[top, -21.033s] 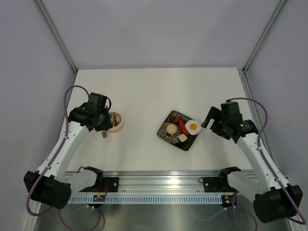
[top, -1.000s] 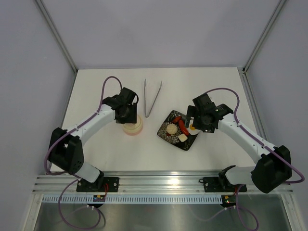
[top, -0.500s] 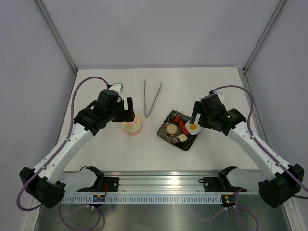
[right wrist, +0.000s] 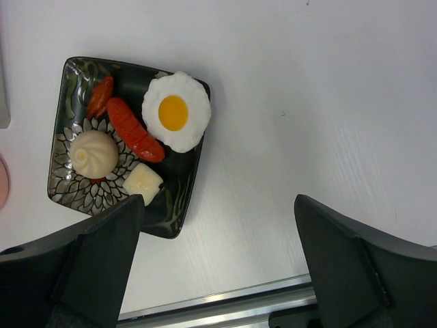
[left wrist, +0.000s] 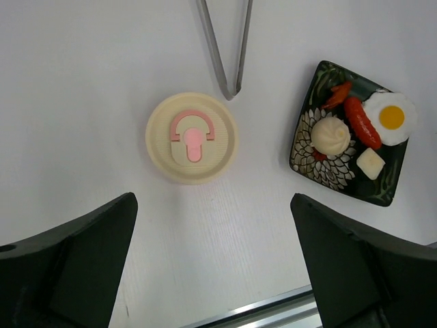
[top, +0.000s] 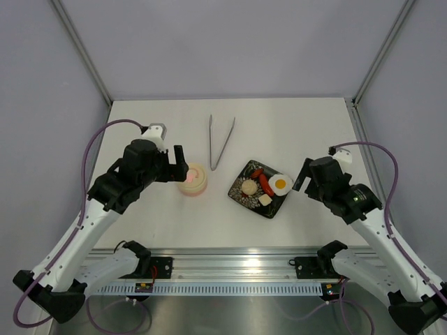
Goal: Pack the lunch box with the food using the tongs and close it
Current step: Reset both arms
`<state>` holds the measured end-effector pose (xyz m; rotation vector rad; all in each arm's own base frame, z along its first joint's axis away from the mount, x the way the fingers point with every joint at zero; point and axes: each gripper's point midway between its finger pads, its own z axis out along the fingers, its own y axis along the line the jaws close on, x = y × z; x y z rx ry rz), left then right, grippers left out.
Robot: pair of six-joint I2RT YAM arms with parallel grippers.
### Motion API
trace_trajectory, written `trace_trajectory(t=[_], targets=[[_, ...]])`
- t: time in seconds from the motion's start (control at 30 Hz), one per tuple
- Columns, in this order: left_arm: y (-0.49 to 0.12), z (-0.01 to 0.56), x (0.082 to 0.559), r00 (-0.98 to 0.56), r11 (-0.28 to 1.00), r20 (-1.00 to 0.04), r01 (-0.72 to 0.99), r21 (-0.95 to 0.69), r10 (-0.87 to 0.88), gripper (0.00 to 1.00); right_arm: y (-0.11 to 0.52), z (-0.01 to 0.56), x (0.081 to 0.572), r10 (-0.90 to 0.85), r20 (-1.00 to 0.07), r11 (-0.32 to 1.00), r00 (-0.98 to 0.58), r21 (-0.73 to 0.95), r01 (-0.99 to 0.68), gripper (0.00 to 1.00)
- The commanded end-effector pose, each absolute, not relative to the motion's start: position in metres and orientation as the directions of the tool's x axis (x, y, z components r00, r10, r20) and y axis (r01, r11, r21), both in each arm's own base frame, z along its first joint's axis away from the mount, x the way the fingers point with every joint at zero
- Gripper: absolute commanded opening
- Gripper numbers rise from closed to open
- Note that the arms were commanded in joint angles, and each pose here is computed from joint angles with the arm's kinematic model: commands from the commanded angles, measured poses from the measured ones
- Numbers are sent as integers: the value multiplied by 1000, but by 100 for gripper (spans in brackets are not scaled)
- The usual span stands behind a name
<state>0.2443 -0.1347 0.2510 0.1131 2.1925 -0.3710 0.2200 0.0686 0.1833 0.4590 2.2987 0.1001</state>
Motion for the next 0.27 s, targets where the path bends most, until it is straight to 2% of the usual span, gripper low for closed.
trace_trajectory(t=[0.0,0.23], targets=[[-111,251,252,-549,982,-835,126,-141,-49,99,49,190,212,406,-718,903,-565,220,369,99],[-104,235,253,-575,990,-816,71,-121,-58,99,47,191,211,414,-721,898,-556,221,381,100]])
